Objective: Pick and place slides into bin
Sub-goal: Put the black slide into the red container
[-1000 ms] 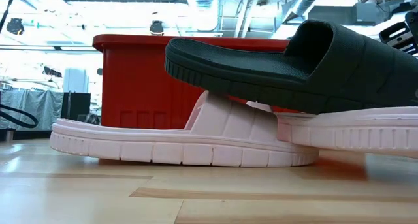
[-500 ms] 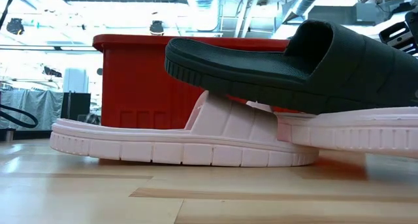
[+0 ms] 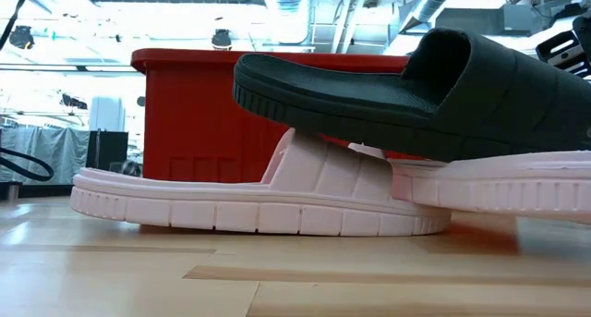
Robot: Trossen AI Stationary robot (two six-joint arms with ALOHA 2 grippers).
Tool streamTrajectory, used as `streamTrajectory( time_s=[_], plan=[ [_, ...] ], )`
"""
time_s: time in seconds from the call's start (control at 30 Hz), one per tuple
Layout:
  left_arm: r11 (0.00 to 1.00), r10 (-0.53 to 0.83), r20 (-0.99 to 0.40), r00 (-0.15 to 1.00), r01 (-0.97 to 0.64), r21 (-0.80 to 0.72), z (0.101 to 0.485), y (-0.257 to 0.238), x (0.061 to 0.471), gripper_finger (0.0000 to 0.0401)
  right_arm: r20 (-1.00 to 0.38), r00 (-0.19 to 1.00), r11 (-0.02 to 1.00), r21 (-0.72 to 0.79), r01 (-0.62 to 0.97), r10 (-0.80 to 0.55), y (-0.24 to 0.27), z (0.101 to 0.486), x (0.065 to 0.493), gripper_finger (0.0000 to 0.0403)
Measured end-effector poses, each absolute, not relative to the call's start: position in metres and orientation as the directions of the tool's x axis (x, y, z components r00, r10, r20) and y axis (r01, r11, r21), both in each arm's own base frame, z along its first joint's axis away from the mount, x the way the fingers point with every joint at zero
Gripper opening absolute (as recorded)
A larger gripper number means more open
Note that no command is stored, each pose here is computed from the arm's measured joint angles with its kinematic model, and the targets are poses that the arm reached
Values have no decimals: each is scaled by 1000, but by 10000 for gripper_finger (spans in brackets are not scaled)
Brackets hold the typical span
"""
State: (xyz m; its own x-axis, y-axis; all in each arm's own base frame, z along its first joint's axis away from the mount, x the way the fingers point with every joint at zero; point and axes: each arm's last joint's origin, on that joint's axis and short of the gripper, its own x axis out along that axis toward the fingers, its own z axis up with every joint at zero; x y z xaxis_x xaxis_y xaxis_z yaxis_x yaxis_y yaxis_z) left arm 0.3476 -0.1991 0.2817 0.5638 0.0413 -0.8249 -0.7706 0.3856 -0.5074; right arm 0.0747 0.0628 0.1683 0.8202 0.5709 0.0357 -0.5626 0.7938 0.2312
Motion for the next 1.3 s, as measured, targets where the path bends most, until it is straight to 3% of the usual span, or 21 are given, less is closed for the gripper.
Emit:
streamTrajectory(
  time_s=[0.3,0.6,0.77,1.13,1.3],
  plan=[
    [369,61,-821,567,-777,-510,283,-191,352,103,36,820,794,231,-563,571,63,168,75,173],
    [458,61,-820,569,-746,-484,283,-187,354,107,36,820,794,231,-563,571,63,168,75,173],
    [457,80,-845,529,-773,-440,278,-184,351,111,36,820,793,231,-563,571,63,168,75,173],
    [526,107,-844,525,-750,-400,277,-182,351,199,36,820,794,231,-563,571,63,168,75,173],
    [576,113,-856,504,-735,-357,264,-185,358,215,36,820,794,231,-563,571,63,168,75,173]
  ],
)
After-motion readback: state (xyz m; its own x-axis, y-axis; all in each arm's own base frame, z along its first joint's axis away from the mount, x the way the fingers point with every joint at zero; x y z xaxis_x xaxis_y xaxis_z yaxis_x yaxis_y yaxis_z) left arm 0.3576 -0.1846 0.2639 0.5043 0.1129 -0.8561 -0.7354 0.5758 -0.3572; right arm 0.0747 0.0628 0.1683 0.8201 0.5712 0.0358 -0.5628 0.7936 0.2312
